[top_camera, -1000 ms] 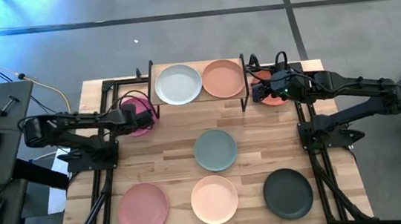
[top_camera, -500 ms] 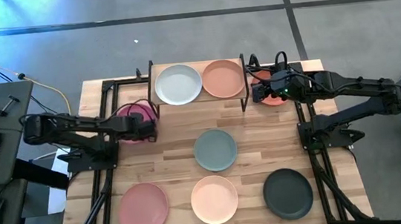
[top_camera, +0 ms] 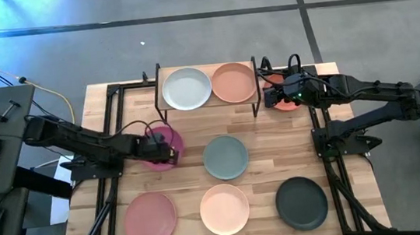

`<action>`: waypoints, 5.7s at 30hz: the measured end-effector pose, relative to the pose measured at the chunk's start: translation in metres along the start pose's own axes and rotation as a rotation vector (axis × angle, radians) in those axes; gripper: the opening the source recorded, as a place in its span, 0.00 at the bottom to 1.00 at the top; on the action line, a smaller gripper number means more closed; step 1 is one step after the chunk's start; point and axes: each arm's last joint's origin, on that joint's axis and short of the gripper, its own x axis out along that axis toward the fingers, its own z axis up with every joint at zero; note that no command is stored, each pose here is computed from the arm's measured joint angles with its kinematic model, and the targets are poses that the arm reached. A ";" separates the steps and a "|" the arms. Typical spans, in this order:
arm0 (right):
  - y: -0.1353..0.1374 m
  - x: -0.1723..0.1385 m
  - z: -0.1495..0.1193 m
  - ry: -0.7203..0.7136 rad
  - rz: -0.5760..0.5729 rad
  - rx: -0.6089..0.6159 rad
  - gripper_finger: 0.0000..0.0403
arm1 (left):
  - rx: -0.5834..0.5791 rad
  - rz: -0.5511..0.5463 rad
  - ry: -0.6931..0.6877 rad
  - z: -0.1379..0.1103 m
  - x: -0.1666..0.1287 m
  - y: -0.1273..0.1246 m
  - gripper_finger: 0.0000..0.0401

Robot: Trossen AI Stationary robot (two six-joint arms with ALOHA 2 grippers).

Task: Place and stack plates onto a shelf
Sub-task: Stack the pink plate on top of the white plate on the shelf, then stack the gray plate on top of the brown plate on the shelf

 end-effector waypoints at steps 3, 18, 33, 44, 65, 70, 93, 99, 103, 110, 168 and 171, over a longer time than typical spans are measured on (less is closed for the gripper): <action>0.000 0.000 0.000 -0.001 0.000 0.001 0.49 | -0.004 -0.042 -0.002 -0.003 0.000 -0.009 0.00; 0.001 0.000 0.000 -0.004 0.004 -0.007 0.49 | 0.053 0.032 -0.135 -0.030 -0.100 -0.023 0.03; 0.000 0.000 0.001 -0.025 -0.013 -0.044 0.49 | -0.251 0.203 -0.059 -0.066 -0.082 0.021 0.41; 0.001 0.000 0.002 -0.029 -0.008 -0.038 0.49 | -0.355 0.249 -0.047 -0.061 -0.047 0.041 0.48; 0.002 0.000 0.003 -0.041 0.006 -0.024 0.49 | -0.397 0.176 -0.050 -0.052 -0.034 0.044 0.03; 0.002 0.000 0.003 -0.041 0.006 -0.024 0.49 | -0.362 0.145 -0.009 -0.050 -0.041 0.045 0.02; 0.002 0.000 0.003 -0.044 0.009 -0.022 0.49 | -0.156 -0.293 -0.217 0.030 -0.193 -0.025 0.00; 0.003 0.000 0.004 -0.051 0.017 -0.016 0.49 | -0.033 -0.187 -0.517 0.090 -0.227 -0.043 0.00; 0.004 0.000 0.004 -0.053 0.021 -0.013 0.49 | 0.011 -0.070 -0.527 0.133 -0.225 -0.039 0.00; 0.004 0.000 0.004 -0.054 0.021 -0.013 0.49 | 0.050 -0.022 -0.309 0.206 -0.172 -0.023 0.00; 0.004 0.000 0.004 -0.049 0.024 -0.019 0.49 | 0.283 0.118 -0.310 0.272 -0.157 -0.019 0.36; 0.001 -0.003 0.007 -0.058 0.028 -0.080 0.49 | 0.286 0.077 -0.416 0.271 -0.188 -0.023 0.39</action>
